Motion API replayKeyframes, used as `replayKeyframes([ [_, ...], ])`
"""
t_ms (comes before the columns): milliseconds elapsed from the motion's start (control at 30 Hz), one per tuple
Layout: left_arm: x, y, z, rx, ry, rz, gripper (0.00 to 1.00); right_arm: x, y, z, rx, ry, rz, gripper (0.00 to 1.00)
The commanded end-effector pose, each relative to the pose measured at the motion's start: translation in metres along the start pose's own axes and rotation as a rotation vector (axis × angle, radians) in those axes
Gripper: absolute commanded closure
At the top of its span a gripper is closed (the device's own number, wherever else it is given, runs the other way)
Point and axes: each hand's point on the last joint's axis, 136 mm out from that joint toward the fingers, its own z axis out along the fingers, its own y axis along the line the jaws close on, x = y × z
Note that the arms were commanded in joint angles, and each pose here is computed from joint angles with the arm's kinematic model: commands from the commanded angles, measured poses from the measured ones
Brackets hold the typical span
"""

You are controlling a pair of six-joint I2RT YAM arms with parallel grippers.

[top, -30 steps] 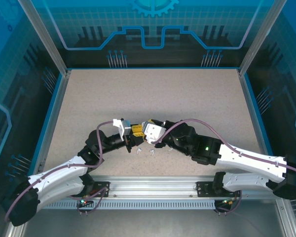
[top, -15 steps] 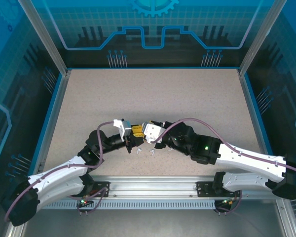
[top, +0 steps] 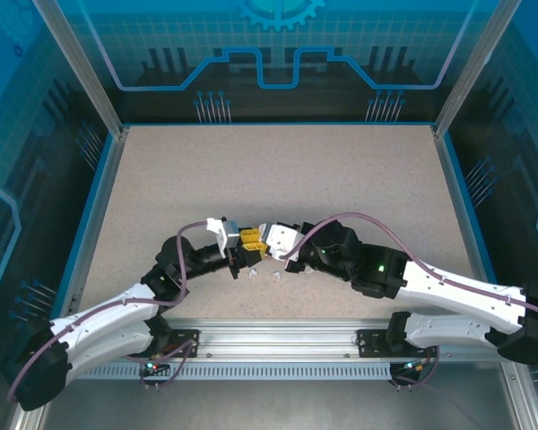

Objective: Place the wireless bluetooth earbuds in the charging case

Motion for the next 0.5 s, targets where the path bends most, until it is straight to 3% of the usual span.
replayKeyframes([
  [0,-0.0229,-0.0056,-0.0002,0.014,-0.068,0.055,1.0,0.0053,0.0067,-0.0033,-0.053,0.015,0.03,0.76],
  [467,-0.0229,-0.0057,-0.0001,0.014,-0.068,0.05,1.0,-0.0012,0.008,-0.0007,-0.123,0.002,0.081,0.7],
])
